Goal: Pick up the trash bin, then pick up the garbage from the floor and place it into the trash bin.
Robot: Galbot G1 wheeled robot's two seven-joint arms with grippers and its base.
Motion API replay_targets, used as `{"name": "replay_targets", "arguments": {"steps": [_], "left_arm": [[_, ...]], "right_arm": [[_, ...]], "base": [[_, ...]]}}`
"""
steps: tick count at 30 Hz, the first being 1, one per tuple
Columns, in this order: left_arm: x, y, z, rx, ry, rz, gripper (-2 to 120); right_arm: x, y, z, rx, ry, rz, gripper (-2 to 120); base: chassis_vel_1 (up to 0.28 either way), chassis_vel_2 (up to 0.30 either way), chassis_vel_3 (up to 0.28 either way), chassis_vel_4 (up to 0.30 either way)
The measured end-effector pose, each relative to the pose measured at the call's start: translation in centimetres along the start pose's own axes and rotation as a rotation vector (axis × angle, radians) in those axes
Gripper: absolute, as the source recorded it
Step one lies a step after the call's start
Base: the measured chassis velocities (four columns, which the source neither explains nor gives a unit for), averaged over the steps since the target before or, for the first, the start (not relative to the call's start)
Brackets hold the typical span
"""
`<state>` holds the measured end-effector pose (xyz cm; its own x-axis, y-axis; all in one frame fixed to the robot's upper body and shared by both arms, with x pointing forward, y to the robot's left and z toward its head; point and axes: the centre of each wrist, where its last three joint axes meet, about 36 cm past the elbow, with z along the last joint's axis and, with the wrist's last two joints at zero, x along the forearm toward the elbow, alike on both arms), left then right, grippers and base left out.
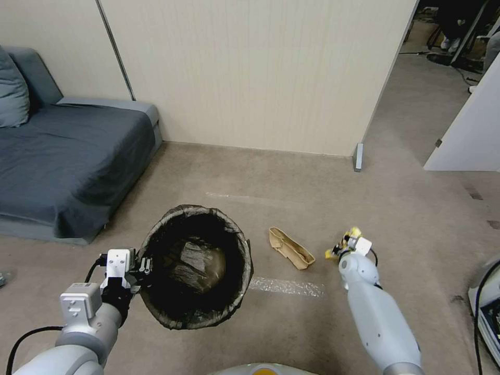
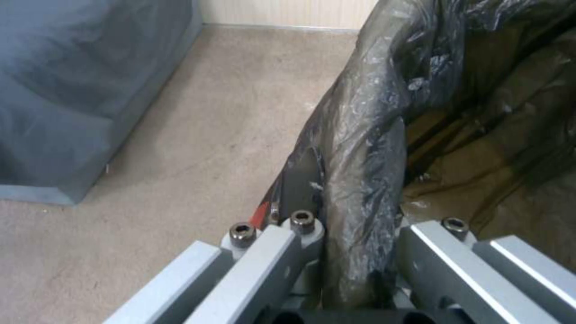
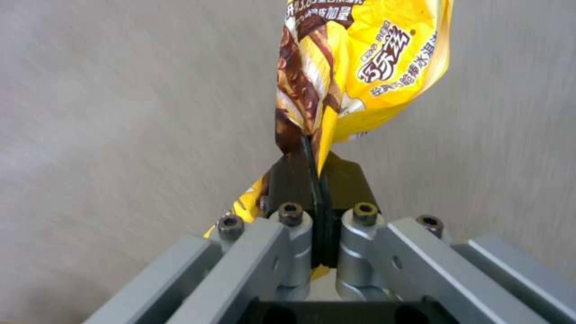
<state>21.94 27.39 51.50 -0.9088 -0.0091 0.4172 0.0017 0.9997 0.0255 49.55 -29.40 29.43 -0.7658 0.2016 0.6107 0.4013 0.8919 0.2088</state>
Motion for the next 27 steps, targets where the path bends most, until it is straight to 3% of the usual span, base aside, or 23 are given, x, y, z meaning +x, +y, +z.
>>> {"name": "replay_targets", "arguments": {"steps": [7, 9, 10, 13, 19, 22, 23, 27], "left_arm": [[0.0, -0.1, 0.0, 0.002, 0.0, 0.005, 1], [-0.1, -0.2, 0.0, 0.001, -0.002, 0.012, 1], [-0.1, -0.2, 0.0, 0.001, -0.002, 0.012, 1], [-0.2, -0.4, -0.1, 0.001, -0.004, 0.018, 1], [-0.2, -0.5, -0.1, 0.001, -0.004, 0.023, 1], [-0.3, -0.6, -0.1, 0.001, -0.002, 0.028, 1], [-0.3, -0.6, -0.1, 0.001, -0.002, 0.028, 1], [-0.3, -0.6, -0.1, 0.0, 0.0, 0.028, 1]], "right_arm": [[7.7, 1.3, -5.9, 0.039, -0.136, -0.182, 0], [11.5, 2.0, -7.7, 0.078, -0.187, -0.278, 0], [11.5, 2.0, -7.7, 0.078, -0.187, -0.278, 0], [16.5, 2.6, -9.3, 0.152, -0.238, -0.403, 0], [20.9, 3.6, -10.6, 0.229, -0.271, -0.539, 0], [24.1, 6.0, -11.1, 0.3, -0.286, -0.689, 0], [24.1, 6.0, -11.1, 0.3, -0.286, -0.689, 0], [26.3, 9.0, -10.5, 0.349, -0.237, -0.842, 0]], "base": [[0.0, 0.0, 0.0, 0.0], [0.0, 0.0, 0.0, 0.0], [0.0, 0.0, 0.0, 0.0], [0.0, 0.0, 0.0, 0.0], [0.0, 0.0, 0.0, 0.0], [0.0, 0.0, 0.0, 0.0], [0.0, 0.0, 0.0, 0.0], [0.0, 0.0, 0.0, 0.0]]}}
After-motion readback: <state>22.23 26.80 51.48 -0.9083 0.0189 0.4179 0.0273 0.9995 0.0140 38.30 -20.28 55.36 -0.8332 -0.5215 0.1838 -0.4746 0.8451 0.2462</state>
